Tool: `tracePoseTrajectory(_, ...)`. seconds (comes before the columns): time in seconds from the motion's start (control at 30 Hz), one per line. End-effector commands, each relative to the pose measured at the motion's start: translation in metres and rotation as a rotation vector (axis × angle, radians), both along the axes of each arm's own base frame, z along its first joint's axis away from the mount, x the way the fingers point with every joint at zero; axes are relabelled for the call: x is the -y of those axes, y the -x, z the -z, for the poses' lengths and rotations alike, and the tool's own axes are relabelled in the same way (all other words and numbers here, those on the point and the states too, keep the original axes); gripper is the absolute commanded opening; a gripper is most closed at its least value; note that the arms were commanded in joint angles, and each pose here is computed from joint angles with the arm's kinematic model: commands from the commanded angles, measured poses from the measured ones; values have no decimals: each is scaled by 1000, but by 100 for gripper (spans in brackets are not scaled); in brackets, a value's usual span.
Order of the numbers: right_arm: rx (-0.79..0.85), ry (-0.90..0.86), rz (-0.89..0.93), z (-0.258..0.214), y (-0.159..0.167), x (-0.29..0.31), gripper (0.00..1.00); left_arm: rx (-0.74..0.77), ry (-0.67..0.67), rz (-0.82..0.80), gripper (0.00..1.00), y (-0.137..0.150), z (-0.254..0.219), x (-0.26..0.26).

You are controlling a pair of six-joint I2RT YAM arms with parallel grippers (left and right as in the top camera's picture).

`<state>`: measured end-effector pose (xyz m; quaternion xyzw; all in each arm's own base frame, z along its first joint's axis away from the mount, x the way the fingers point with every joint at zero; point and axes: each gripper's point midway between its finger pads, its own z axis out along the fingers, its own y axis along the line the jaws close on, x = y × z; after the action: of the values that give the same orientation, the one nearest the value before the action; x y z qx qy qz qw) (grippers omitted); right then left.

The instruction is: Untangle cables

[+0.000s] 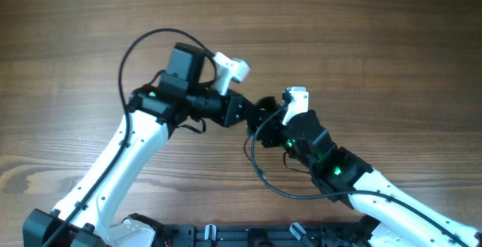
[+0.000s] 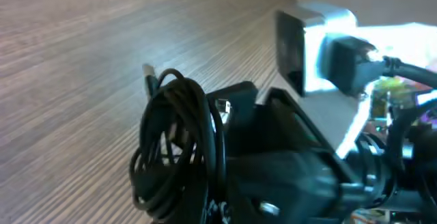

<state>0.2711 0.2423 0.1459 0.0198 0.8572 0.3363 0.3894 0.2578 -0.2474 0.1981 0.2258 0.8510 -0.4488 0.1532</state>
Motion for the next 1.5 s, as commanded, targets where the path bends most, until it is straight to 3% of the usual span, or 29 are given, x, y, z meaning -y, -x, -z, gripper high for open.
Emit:
tracePoseTrajectory(0.0,48,-69,-71,-28,12,-10,77,-52,160,68,4,12,-32,5)
tracePoseTrajectory(0.17,157,-110,-88,-71,26,4,100,-133,169,-96,4,-15,-32,-24)
tracePoseTrajectory(0.33,182,-98,-38,-85,39,31,100,-267,155,-309,4,-39,-26,-54)
tracePoseTrajectory(0.47,46,-117,43,-65,45,43,100,-451,111,-593,4,-60,-10,-79)
tracePoseTrajectory(0.6,-136,-99,17,-28,57,36,100,-739,131,-947,4,-74,4,-100)
tracePoseTrajectory(0.8,-329,-90,-39,13,63,11,100,-1098,226,-1210,4,-73,9,-104)
tracePoseTrajectory(0.93,-388,-75,-21,39,53,-1,100,-1236,221,-1289,4,-63,16,-105)
tracePoseTrajectory(1.47,-352,-213,-22,36,25,-33,100,-1263,117,-1405,4,-48,35,-119)
